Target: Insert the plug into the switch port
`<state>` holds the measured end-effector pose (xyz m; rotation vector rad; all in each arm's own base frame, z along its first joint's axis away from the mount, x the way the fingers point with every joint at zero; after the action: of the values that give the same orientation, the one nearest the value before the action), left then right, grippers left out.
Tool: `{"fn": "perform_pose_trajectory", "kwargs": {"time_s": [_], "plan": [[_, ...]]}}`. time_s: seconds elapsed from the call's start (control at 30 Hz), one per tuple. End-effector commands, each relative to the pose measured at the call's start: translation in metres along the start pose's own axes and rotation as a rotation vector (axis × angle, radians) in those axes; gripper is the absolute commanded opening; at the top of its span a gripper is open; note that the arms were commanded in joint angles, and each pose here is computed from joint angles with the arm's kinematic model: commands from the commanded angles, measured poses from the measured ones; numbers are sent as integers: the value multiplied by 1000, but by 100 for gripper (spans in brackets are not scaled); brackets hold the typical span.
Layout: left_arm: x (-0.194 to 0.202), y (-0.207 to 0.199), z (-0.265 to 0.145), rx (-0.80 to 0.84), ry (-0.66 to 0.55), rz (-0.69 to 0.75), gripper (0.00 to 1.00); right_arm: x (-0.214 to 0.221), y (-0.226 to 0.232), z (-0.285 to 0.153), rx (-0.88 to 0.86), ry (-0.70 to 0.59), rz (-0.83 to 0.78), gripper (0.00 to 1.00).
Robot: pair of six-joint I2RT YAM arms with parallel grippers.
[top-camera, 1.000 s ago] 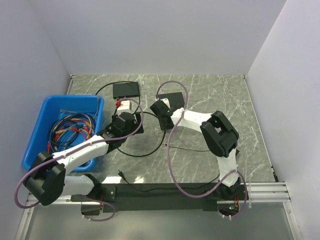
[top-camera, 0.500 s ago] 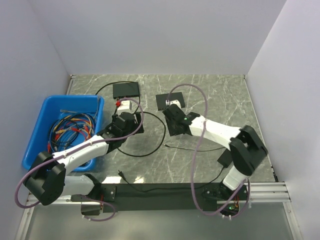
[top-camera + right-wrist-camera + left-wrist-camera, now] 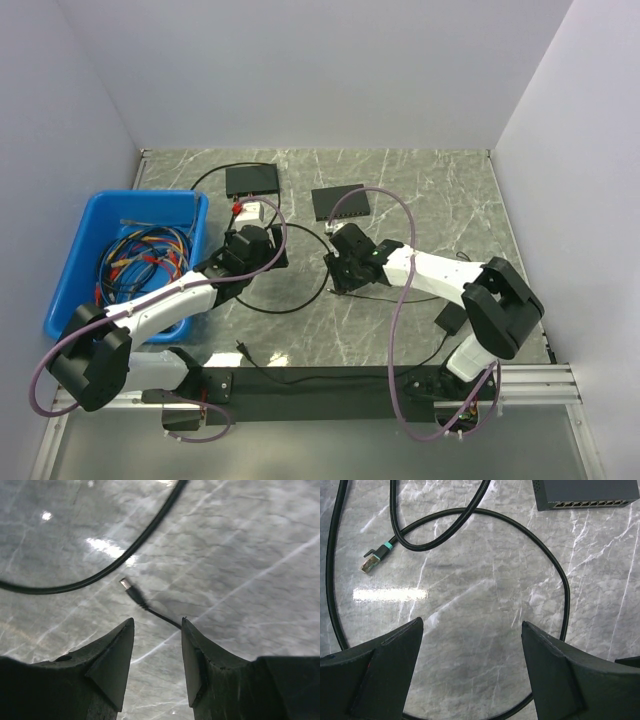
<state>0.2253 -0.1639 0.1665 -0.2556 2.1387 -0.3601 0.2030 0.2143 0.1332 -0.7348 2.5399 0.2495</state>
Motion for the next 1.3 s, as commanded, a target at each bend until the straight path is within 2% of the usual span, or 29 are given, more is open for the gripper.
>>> {"fn": "perform_pose_trajectory", "kwargs": {"time_s": [0.0, 0.4, 0.83, 1.0, 1.17, 1.27], "plan": [[-3, -4, -4, 27, -21, -23, 86, -7, 8, 1, -84, -36, -28, 50], [-2, -1, -3, 18, -29, -17, 86, -6, 14, 17, -110, 4, -47, 47], [-3, -1, -5, 21, -36, -19, 86, 1, 19, 34, -32, 53, -70, 43], [-3, 0, -5, 18, -34, -19, 86, 3, 24, 36, 7, 61, -90, 35], [-4, 0, -6, 15, -40, -19, 86, 6, 28, 42, 32, 92, -106, 19], [-4, 0, -7, 16, -39, -17, 86, 6, 28, 44, 38, 100, -105, 14]]}}
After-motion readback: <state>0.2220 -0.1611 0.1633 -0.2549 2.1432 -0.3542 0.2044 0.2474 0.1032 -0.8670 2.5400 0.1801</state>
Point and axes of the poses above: each gripper's point midway between its finger pads, its own z axis out along the fingers, its own y axis along the line the jaws close on, x = y × z, the point moved 10 cm from there along -z, back along the fingers, and after that the axes turned 7 degrees about -z, right-handed, at the moved point
